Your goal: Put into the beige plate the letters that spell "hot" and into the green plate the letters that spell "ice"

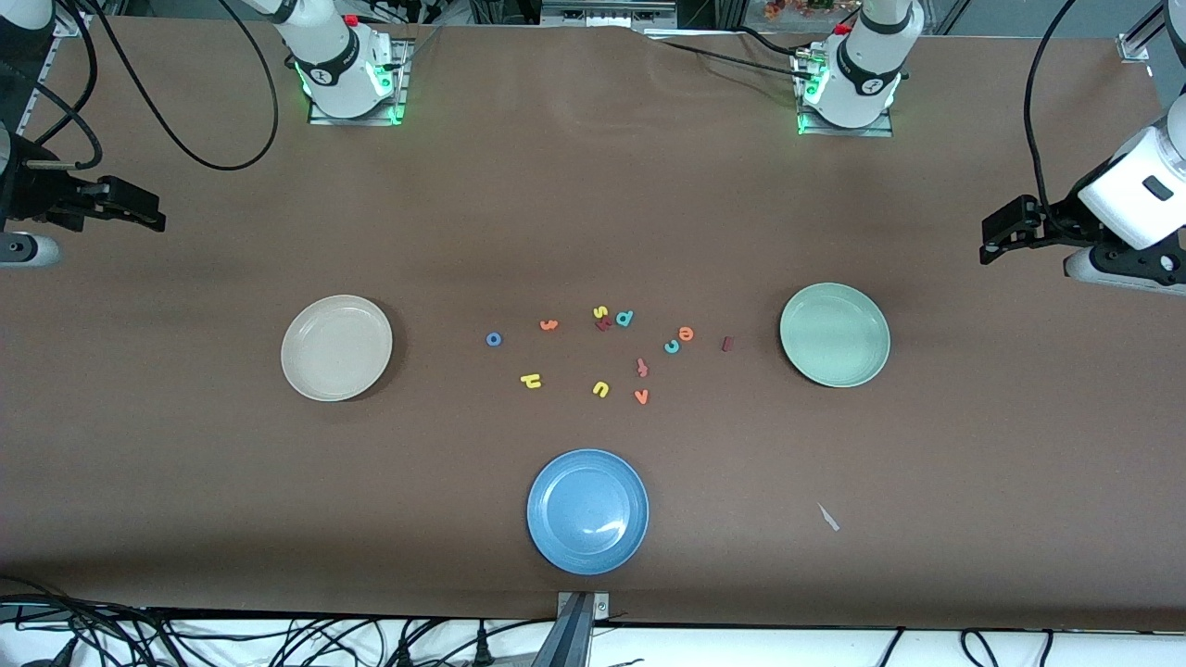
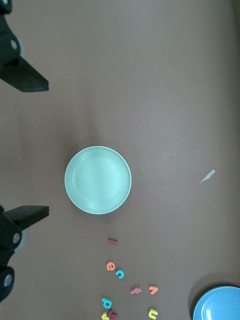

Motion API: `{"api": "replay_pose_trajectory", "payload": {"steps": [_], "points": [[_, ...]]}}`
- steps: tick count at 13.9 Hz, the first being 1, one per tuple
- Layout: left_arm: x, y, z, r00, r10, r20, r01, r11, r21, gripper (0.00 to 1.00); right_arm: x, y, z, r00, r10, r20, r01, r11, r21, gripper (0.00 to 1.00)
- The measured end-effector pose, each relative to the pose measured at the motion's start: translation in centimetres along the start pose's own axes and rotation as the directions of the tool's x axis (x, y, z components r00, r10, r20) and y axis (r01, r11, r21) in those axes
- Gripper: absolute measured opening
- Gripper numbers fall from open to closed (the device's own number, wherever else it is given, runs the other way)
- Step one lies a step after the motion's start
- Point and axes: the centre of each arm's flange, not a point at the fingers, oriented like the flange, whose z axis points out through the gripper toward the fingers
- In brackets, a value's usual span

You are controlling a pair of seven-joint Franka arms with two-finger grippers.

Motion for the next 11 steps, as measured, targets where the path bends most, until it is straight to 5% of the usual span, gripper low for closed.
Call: {"api": "replay_pose_trajectory", "payload": {"steps": [11], "points": [[0.1, 1.7, 0.1, 1.000, 0.028, 0.002, -0.028, 1.000, 0.005, 1.00, 0.0, 0.0, 0.0, 1.000, 0.000, 0.000, 0.000, 1.000, 0.000, 1.00]]}}
